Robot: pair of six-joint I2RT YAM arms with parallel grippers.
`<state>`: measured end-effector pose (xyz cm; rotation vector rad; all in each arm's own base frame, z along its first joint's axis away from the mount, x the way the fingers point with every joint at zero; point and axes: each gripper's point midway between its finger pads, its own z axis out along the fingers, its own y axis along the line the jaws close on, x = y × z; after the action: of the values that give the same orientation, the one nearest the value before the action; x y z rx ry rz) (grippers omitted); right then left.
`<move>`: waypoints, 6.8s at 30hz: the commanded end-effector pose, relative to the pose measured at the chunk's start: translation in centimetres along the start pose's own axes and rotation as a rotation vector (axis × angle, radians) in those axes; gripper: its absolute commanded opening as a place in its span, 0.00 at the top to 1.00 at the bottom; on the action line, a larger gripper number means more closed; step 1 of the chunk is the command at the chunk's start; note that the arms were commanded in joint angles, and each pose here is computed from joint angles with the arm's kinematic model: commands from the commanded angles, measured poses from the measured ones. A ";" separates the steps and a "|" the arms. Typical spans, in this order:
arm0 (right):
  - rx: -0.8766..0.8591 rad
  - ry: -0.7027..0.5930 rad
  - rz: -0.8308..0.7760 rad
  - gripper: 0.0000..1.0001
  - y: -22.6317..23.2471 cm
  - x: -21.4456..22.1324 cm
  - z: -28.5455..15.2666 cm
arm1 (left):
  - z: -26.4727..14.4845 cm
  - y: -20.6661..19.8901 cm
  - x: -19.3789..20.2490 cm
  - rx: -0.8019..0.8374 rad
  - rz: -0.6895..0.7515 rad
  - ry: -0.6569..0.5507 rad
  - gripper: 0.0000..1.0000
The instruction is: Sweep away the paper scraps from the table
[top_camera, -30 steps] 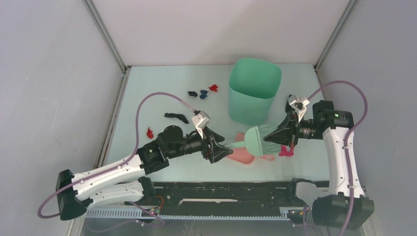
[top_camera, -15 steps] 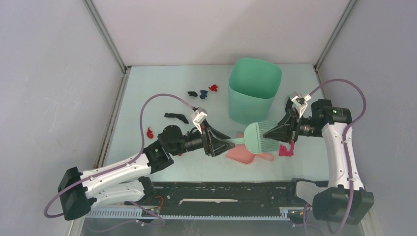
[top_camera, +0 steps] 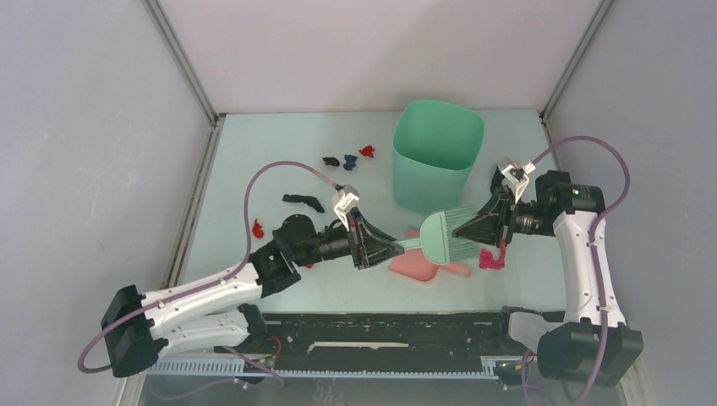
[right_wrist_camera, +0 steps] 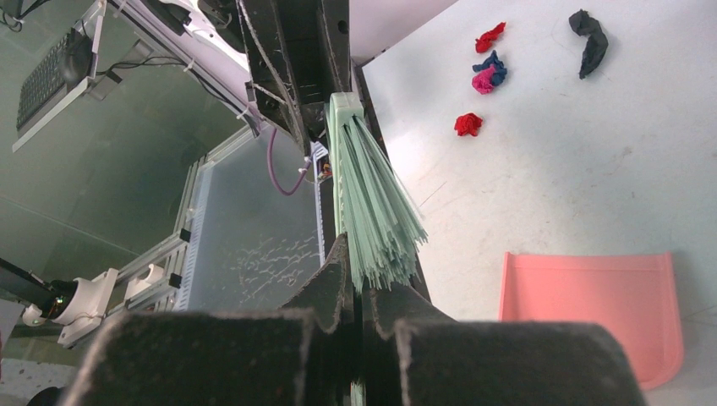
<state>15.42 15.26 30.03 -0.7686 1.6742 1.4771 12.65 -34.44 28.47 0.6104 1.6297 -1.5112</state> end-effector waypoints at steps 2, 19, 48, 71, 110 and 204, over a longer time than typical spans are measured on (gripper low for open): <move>-0.047 -0.081 0.025 1.00 1.3 -1.2 0.2 | 0.6 -2.0 -2.3 0.077 0.020 -0.045 0.75; 0.126 0.207 -0.222 0.44 -1.9 3.9 -1.7 | -1.3 1.4 -1.4 -0.231 0.049 0.171 1.00; 0.391 0.847 -0.458 0.15 -14.9 16.9 -4.7 | -7.0 8.3 1.4 -0.750 0.074 0.500 1.00; 0.346 0.856 -0.404 0.53 -17.5 20.4 -3.7 | -6.4 8.4 1.7 -0.730 0.073 0.496 1.00; 0.651 -0.123 -0.332 1.00 1.4 -9.0 -5.0 | 6.3 3.4 -1.5 -0.446 -0.144 0.091 1.00; 0.841 -0.345 -0.298 1.00 1.6 -13.6 -7.1 | 31.1 16.5 0.2 -0.757 0.595 -0.003 1.00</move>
<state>20.52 7.50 41.85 -0.2183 1.6384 0.5487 29.41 -63.06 16.71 0.6755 1.7276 -0.4423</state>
